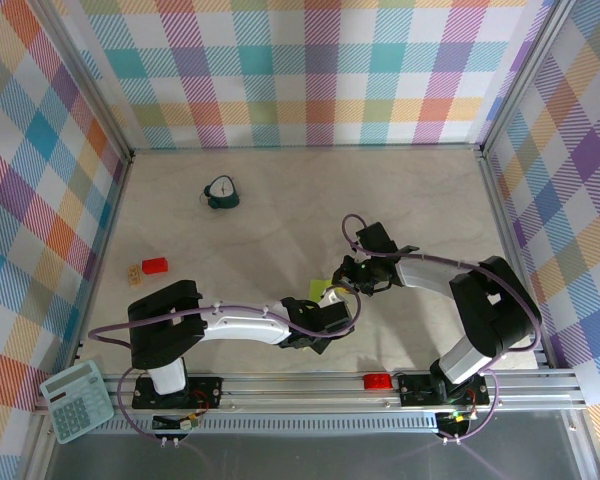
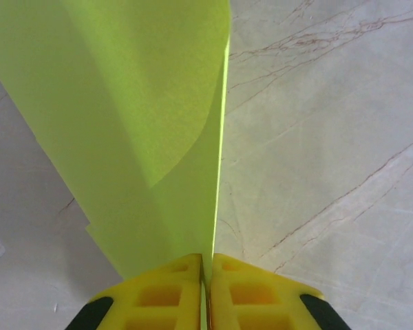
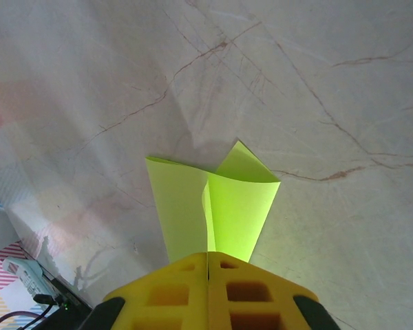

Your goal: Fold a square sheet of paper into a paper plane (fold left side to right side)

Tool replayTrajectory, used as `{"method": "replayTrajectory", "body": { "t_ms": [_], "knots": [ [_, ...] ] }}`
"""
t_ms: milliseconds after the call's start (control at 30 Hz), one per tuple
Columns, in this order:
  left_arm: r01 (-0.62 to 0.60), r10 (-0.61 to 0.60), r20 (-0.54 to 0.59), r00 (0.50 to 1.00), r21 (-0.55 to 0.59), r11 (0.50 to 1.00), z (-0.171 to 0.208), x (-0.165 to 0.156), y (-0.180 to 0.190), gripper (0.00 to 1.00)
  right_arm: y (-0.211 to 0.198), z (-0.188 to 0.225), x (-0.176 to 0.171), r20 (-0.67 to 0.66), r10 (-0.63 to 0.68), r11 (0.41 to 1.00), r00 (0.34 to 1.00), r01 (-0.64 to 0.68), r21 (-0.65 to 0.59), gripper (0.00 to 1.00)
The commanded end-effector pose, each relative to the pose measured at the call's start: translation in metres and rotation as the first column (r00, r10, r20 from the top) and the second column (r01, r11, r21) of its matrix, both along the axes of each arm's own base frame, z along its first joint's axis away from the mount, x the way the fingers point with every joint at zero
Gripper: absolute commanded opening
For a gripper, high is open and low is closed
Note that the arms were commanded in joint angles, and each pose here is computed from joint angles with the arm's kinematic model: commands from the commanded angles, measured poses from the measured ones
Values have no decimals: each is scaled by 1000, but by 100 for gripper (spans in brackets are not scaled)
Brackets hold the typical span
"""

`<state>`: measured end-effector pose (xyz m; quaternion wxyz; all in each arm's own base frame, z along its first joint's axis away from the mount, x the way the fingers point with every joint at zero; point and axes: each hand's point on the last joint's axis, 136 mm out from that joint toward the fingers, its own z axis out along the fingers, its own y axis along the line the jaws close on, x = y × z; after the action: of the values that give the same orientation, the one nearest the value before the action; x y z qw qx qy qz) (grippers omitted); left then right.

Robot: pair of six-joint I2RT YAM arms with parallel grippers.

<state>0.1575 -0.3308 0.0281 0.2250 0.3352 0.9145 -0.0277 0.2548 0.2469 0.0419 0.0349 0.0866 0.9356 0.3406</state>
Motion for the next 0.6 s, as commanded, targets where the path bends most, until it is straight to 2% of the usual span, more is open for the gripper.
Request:
{"method": "replayTrajectory", "body": {
  "t_ms": [0,167,333,467,567],
  "knots": [
    [-6,5,-5,1000,-7,1000,-2,-4,0,7,-4,1,-1,-4,0,1000,1000,0,-17,1],
    [-21,21,8,1000,-33,999,6,-1,3,2,-13,27,7,73,-9,1000,997,11,-25,15],
    [-45,44,-17,999,-99,994,12,0,5,0,-43,51,13,134,-62,997,989,69,-46,27],
    [-56,44,-66,997,-192,980,20,0,3,0,-73,56,10,156,-110,990,982,122,-71,33],
    [-87,45,-137,990,-319,944,27,4,-5,0,-86,60,4,182,-126,989,975,138,-54,37]
  ]
}}
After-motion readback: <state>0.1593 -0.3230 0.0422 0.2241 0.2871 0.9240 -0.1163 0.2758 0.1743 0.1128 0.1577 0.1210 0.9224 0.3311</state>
